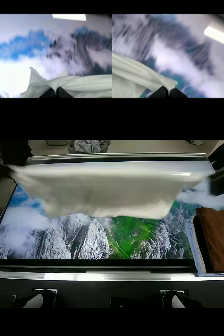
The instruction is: Fold the shirts.
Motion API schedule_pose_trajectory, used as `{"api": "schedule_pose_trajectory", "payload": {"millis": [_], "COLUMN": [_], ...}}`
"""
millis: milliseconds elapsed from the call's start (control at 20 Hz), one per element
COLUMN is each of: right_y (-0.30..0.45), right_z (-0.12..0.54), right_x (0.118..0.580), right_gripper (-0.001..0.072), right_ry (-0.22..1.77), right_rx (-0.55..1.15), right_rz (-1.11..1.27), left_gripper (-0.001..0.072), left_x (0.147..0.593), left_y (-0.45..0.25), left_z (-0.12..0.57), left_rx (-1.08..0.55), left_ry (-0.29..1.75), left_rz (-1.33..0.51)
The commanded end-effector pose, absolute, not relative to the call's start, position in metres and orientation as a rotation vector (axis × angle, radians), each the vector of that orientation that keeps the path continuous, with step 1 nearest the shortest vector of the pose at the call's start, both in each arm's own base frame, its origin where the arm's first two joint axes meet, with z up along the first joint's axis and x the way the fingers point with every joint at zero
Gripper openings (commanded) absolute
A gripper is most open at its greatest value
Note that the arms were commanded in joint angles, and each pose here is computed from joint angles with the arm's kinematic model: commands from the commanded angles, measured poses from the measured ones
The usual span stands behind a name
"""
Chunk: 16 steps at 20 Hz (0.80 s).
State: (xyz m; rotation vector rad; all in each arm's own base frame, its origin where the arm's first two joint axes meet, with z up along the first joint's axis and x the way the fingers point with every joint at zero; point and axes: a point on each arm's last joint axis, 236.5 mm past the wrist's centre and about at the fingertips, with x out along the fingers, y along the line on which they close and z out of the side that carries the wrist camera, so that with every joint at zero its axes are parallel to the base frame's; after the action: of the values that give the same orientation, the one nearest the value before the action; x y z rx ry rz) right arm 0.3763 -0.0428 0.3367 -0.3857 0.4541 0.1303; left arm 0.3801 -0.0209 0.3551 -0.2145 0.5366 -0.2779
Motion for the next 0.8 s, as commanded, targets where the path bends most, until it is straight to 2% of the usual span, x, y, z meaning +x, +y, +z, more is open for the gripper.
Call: {"api": "schedule_pose_trajectory", "payload": {"millis": [0,150,300,600,750], "right_y": [-0.056,-0.045,-0.040,-0.048,-0.056], "right_z": [0.523,0.535,0.522,0.451,0.359], "right_x": [0.240,0.173,0.157,0.180,0.229], "right_gripper": [0.0042,0.0042,0.0043,0.0042,0.0041], "right_ry": [0.020,-0.018,0.027,0.339,0.726], "right_rx": [-0.527,-0.543,-0.540,-0.508,-0.427], "right_rz": [-0.233,-0.282,-0.271,-0.184,-0.028], "left_gripper": [0.0027,0.0026,0.0026,0.0025,0.0025], "left_x": [0.256,0.173,0.144,0.166,0.232], "left_y": [-0.030,-0.037,-0.042,-0.034,-0.020], "left_z": [0.548,0.597,0.599,0.570,0.499], "left_rx": [-0.105,-0.141,-0.122,-0.119,-0.126], "left_ry": [-0.032,-0.280,-0.317,-0.184,0.122], "left_rz": [-0.154,-0.114,-0.101,-0.078,-0.075]}}
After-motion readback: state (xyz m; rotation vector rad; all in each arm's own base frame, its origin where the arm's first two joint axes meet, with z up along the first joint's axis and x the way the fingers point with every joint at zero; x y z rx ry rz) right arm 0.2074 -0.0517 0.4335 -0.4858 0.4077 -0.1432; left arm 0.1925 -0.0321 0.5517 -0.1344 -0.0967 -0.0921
